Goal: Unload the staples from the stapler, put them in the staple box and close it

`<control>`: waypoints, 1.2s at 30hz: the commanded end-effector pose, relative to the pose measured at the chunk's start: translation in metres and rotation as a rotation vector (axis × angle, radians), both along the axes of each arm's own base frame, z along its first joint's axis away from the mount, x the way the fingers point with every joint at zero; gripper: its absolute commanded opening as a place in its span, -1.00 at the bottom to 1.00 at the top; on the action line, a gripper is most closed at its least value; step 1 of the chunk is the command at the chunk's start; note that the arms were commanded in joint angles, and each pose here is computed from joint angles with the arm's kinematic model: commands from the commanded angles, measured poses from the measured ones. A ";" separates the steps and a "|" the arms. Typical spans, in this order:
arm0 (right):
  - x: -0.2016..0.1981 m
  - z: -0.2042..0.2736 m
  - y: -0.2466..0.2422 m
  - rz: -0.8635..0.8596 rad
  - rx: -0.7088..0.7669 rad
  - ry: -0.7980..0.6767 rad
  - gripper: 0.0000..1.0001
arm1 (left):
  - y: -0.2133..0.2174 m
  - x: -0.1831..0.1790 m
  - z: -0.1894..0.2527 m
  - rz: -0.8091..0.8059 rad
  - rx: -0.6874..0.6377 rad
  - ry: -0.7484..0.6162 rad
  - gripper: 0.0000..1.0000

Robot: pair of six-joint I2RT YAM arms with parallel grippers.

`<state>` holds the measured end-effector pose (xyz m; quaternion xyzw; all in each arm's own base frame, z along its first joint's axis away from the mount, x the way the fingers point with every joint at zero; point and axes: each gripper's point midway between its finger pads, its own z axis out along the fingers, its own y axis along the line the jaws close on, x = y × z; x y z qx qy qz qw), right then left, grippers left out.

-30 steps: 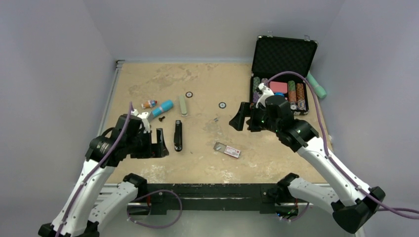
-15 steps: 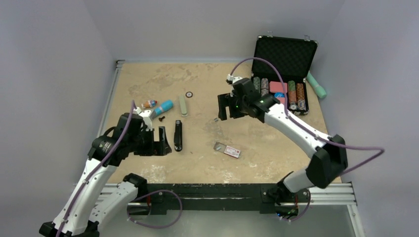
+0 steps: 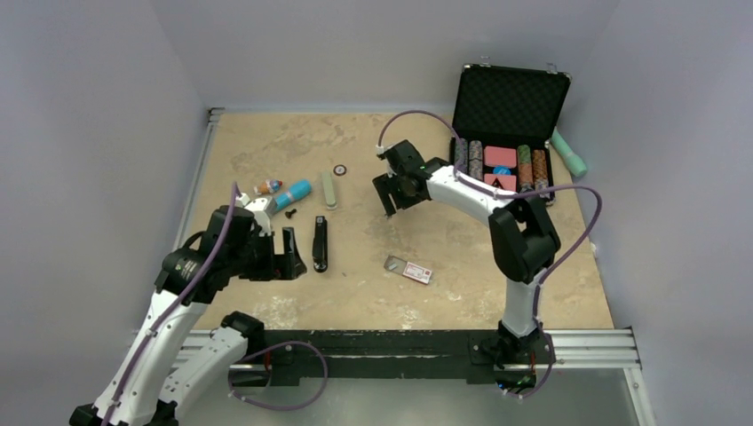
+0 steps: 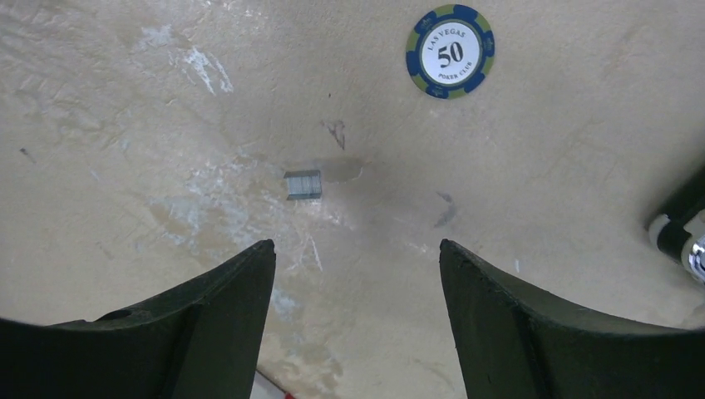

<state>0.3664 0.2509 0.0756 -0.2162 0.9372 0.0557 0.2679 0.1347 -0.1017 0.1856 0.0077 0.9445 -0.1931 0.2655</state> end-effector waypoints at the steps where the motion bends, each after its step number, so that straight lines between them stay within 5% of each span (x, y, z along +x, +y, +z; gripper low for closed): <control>1: 0.022 0.001 0.018 0.022 0.018 -0.037 0.47 | 0.007 0.006 0.004 0.064 0.011 -0.047 0.86; 36: 0.008 -0.051 0.036 0.076 -0.072 0.080 -0.05 | 0.012 0.009 -0.003 0.104 0.035 -0.027 0.84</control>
